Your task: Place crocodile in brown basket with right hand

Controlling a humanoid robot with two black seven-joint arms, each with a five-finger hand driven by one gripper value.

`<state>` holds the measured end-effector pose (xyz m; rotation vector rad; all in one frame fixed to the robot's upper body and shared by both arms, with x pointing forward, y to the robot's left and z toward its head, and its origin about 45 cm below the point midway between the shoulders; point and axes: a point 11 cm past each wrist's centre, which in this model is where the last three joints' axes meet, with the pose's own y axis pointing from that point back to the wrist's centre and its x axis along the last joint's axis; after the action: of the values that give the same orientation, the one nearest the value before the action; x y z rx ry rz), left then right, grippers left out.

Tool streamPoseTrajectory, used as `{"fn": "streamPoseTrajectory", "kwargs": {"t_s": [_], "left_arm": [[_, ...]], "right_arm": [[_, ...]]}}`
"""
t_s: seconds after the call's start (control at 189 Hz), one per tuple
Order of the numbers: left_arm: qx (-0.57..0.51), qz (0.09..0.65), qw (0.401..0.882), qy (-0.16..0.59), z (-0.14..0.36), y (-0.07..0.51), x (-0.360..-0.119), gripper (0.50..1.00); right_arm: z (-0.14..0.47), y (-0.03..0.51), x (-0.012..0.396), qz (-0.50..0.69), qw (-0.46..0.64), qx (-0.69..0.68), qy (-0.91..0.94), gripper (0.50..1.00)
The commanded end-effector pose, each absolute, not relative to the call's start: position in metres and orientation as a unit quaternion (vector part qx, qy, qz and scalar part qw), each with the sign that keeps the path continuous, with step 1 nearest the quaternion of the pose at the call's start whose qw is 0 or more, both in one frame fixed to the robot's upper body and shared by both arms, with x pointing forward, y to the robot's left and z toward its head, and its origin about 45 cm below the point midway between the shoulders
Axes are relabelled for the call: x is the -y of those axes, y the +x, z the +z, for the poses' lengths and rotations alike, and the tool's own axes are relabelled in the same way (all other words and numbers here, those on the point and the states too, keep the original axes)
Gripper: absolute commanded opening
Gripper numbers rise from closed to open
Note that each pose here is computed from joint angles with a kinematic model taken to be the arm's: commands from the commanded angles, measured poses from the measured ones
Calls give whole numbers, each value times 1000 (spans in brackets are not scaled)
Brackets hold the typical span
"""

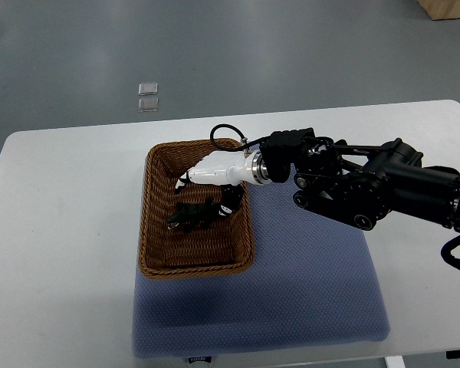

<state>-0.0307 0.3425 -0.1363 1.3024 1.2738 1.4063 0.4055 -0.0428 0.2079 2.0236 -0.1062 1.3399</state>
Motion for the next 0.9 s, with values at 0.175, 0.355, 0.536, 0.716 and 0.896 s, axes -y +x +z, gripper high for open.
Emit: {"fn": "streamPoseTrajectory", "kwargs": {"t_s": [0.175,0.355,0.536,0.716,0.896], "left_arm": [[-505,558,407,517,-136,-31,-343,1000],[-505,558,408,517,-136,-31,-342,1000],[-505,558,408,517,-136,-31,-342,1000],[-505,558,408,517,-136,-31,-342,1000],[-505,558,408,517,-136,-31,-342,1000]], "right_arm": [[259,433,52,502,309,120,798,876],[276,447,77,425,267,202,841,891],[291,462,112,328,205,297,873,893],[290,473,147,195,109,401,888,895],[268,480,195,66,31,498,864,895]]}}
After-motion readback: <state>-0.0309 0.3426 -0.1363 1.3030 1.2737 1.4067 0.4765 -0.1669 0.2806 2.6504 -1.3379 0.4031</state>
